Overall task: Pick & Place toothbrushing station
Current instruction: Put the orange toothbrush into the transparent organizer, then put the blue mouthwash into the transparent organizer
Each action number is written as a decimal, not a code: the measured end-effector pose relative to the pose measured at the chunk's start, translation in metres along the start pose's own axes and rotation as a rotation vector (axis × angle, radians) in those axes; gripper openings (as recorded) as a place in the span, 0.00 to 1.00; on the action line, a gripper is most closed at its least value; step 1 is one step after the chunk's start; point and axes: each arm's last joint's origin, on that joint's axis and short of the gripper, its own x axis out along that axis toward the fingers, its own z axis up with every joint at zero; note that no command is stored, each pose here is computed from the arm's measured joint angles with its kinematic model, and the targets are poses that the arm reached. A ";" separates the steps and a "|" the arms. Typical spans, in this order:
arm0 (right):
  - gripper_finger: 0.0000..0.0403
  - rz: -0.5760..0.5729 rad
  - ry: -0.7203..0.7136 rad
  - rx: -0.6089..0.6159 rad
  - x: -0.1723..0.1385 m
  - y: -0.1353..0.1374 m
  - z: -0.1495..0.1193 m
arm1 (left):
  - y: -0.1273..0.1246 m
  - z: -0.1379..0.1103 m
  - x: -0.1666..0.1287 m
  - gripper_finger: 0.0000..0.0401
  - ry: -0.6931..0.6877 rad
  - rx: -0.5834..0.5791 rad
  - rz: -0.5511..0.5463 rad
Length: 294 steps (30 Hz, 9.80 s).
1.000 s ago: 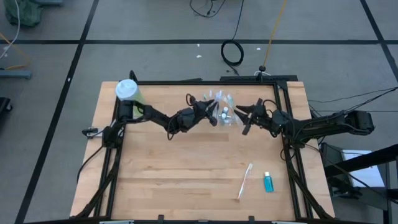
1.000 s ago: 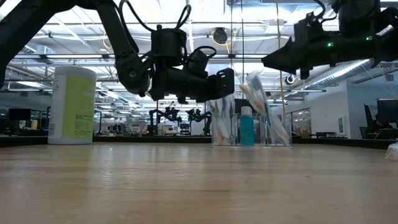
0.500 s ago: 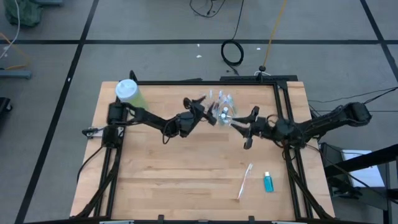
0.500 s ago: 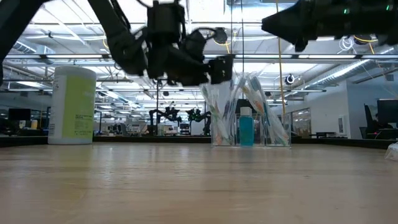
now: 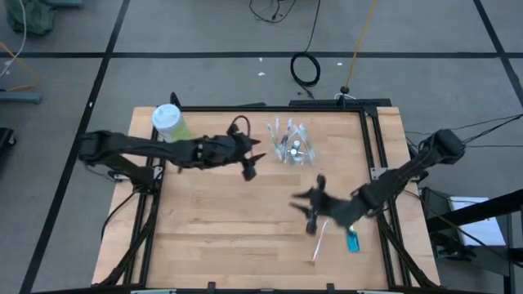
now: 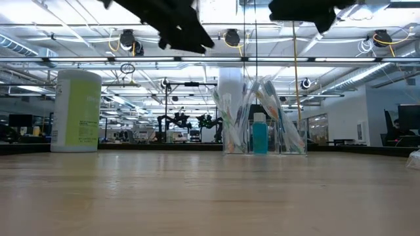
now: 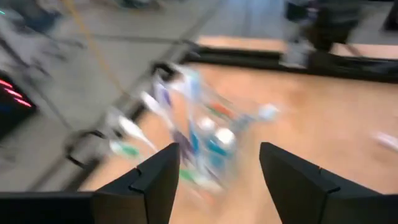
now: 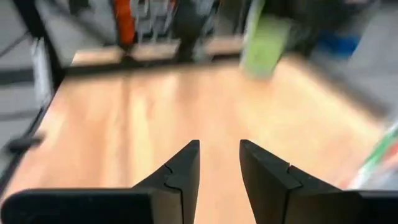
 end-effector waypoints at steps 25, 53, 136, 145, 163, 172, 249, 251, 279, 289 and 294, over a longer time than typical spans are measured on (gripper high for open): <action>0.23 -0.429 0.929 0.774 -0.033 0.052 -0.090 | 0.004 -0.001 -0.015 0.50 0.081 -0.034 -0.068; 0.23 -0.588 0.814 0.724 0.009 0.033 -0.104 | 0.002 -0.001 -0.009 0.51 0.052 -0.027 -0.070; 0.00 -0.432 -0.330 0.039 -0.001 -0.192 -0.095 | 0.001 0.003 -0.009 0.48 0.019 -0.041 -0.120; 0.00 -0.318 -0.278 -0.017 -0.006 -0.180 -0.108 | 0.001 0.003 -0.009 0.48 0.019 -0.042 -0.119; 0.23 -0.313 -0.330 -0.091 -0.014 -0.154 -0.102 | 0.001 0.003 -0.009 0.48 0.020 -0.045 -0.119; 0.32 -0.284 -0.317 -0.057 -0.024 -0.127 -0.105 | 0.001 0.003 -0.009 0.48 0.020 -0.044 -0.119; 0.22 -0.320 1.119 0.753 -0.062 0.004 -0.121 | 0.001 0.003 -0.009 0.48 0.020 -0.032 -0.123; 0.23 -0.271 1.010 0.763 -0.057 0.003 -0.114 | 0.001 0.004 -0.009 0.48 0.008 -0.037 -0.123; 0.24 -0.490 0.126 0.092 0.084 -0.130 -0.035 | 0.001 0.004 -0.009 0.48 0.006 -0.058 -0.123; 0.24 -0.626 0.086 -0.063 0.081 -0.136 -0.025 | 0.001 0.004 -0.009 0.48 0.007 -0.081 -0.123; 0.24 -0.737 0.064 -0.072 0.081 -0.146 -0.022 | 0.001 0.004 -0.009 0.48 0.007 -0.082 -0.123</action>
